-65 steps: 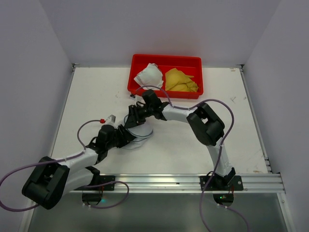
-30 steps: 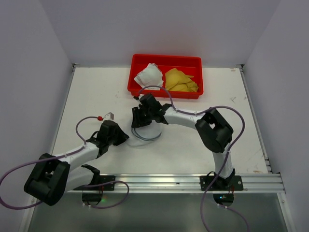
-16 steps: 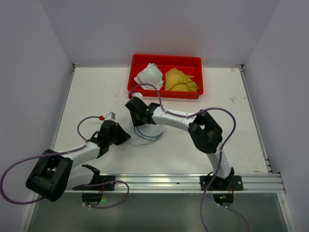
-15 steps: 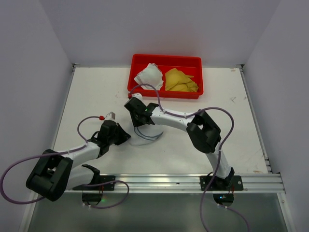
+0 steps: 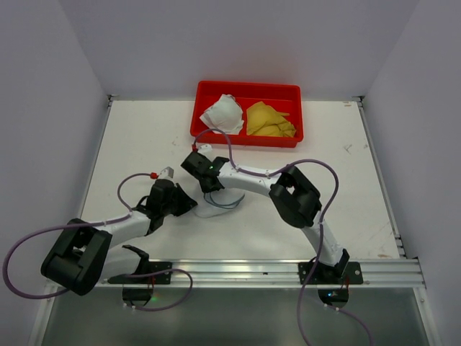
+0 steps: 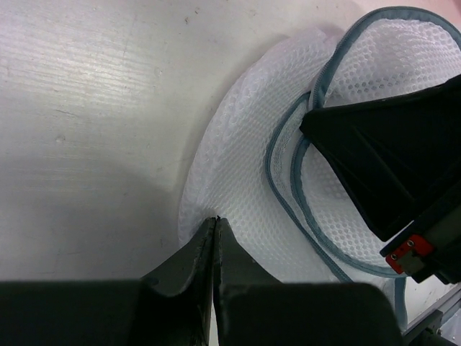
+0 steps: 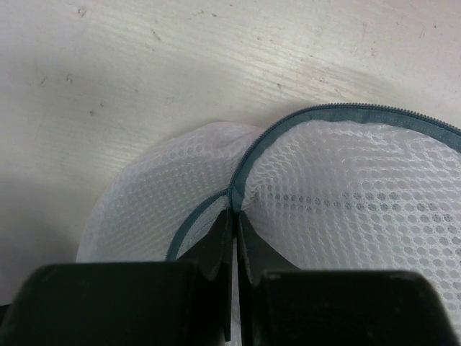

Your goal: Unzip the laundry bag and remove the bra

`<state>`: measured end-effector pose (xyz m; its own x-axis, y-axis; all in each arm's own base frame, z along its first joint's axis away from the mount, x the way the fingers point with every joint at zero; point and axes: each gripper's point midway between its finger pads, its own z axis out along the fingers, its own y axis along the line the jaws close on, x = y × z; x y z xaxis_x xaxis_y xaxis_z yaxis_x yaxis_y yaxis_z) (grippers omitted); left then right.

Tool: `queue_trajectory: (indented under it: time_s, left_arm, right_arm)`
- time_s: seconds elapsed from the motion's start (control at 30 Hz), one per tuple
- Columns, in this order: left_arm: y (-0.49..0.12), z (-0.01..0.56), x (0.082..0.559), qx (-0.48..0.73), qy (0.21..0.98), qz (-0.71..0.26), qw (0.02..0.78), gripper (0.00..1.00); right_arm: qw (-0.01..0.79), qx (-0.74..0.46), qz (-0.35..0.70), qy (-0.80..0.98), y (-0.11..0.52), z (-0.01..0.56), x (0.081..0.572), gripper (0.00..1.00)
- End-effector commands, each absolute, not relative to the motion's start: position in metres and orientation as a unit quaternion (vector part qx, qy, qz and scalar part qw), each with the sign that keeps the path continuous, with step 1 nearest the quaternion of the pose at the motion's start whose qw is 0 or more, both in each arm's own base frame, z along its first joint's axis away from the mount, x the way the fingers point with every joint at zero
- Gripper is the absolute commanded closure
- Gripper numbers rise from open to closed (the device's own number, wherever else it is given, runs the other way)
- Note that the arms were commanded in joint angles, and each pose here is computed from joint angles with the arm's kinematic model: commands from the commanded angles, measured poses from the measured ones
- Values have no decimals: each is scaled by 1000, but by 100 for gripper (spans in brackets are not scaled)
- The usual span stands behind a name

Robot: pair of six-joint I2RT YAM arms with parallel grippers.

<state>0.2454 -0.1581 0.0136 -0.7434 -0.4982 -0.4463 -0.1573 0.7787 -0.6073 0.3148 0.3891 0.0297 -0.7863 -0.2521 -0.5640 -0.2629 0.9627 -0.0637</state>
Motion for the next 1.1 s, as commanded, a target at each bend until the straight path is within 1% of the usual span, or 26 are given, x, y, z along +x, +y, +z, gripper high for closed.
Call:
queue_trajectory:
  time_s: [0.0,0.07,0.1,0.17,0.23,0.27,0.33,0.43,0.5,0.53,0.73,0.83,0.9,0.97,1.0,1.07]
  left_arm:
    - [-155,1,237,-187,899,-268,290,96]
    - [-156,1,237,-188,899,-269,290,96]
    - [-156,2,238,-189,898,-270,291,97]
    - [-157,4,240,-191,897,-270,292,97]
    - [-158,6,243,-191,896,-269,295,98]
    - [-157,7,244,-192,896,-268,296,98]
    - [-158,9,246,-192,897,-266,298,99]
    - [-159,10,247,-193,897,-265,298,100]
    - [-158,9,248,-194,897,-262,297,100]
    - [-158,9,248,-196,897,-261,297,100]
    - [-162,13,253,-206,893,-270,296,100]
    - [-165,17,257,-206,890,-277,298,100]
    - [-167,19,258,-207,888,-281,300,100]
    - [-168,21,259,-207,887,-283,299,100]
    - [-168,21,258,-207,887,-285,299,100]
    - [-169,20,257,-207,887,-286,298,100]
  right_arm:
    - [308,-144,46,939,391,58,312,100]
    - [318,-157,84,931,398,72,308,100]
    - [324,-163,122,924,405,96,303,100]
    - [335,-172,156,913,409,113,298,100]
    - [354,-183,213,892,418,149,290,100]
    - [353,-184,219,891,414,151,286,100]
    - [366,-201,262,870,420,178,278,100]
    - [361,-207,275,867,416,188,270,100]
    - [364,-208,265,869,409,184,269,100]
    - [376,-210,267,862,408,192,270,100]
    - [325,-270,336,842,430,189,238,100]
    - [296,-283,355,840,443,173,231,100]
    - [262,-287,366,845,454,152,226,100]
    - [250,-280,377,847,463,140,227,100]
    - [240,-271,373,854,466,124,228,100]
    - [236,-257,368,862,466,107,238,100]
